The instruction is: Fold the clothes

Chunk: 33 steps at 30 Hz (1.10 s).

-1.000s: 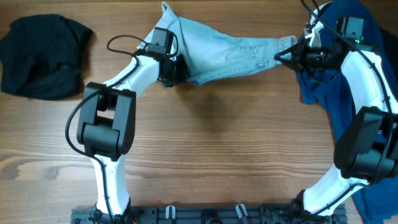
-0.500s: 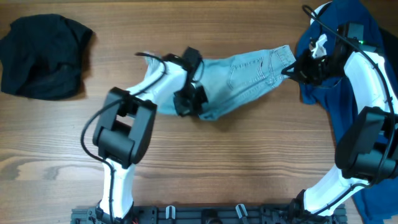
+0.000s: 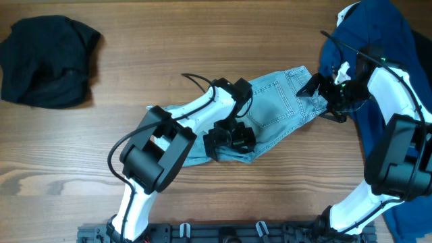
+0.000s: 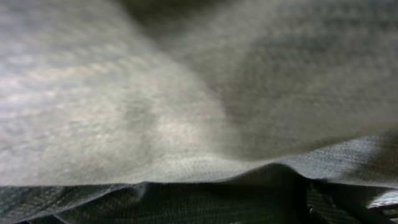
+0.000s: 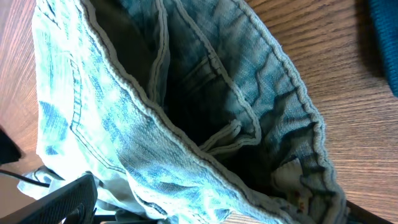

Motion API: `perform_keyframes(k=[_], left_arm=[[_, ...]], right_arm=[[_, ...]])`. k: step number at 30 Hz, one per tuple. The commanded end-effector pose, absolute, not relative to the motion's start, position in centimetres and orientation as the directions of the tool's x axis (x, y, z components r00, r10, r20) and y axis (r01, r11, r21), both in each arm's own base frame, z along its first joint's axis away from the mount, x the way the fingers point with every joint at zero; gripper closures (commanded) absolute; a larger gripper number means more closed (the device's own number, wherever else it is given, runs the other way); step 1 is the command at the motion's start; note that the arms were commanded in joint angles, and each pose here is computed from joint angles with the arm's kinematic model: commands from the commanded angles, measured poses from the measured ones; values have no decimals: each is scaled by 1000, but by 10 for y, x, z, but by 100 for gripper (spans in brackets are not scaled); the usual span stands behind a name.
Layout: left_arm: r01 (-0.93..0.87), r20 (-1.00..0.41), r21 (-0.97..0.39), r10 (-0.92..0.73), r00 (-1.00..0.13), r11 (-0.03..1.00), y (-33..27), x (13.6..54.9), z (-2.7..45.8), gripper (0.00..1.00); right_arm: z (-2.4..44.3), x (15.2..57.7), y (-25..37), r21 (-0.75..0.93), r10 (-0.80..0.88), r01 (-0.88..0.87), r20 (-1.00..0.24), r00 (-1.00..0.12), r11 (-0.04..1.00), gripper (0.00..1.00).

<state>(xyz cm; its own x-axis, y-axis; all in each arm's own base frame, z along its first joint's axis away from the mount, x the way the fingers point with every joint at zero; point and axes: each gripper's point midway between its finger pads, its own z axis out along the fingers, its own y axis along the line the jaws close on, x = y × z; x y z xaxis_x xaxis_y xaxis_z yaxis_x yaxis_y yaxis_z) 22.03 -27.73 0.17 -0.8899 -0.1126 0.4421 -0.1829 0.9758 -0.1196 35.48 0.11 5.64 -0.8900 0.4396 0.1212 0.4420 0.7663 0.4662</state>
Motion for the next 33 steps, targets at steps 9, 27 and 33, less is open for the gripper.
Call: perform_keyframes(k=[9, 27, 33], left_arm=[[-274, 513, -298, -89, -854, 914, -307, 218, 41, 0], [-355, 363, -364, -221, -905, 861, -321, 271, 76, 0], [-416, 324, -390, -301, -897, 822, -288, 312, 77, 0]], right_arm=[[114, 397, -37, 413, 566, 501, -44, -823, 760, 0], [141, 417, -82, 492, 537, 390, -200, -820, 778, 0], [172, 440, -50, 594, 286, -30, -431, -856, 804, 0]])
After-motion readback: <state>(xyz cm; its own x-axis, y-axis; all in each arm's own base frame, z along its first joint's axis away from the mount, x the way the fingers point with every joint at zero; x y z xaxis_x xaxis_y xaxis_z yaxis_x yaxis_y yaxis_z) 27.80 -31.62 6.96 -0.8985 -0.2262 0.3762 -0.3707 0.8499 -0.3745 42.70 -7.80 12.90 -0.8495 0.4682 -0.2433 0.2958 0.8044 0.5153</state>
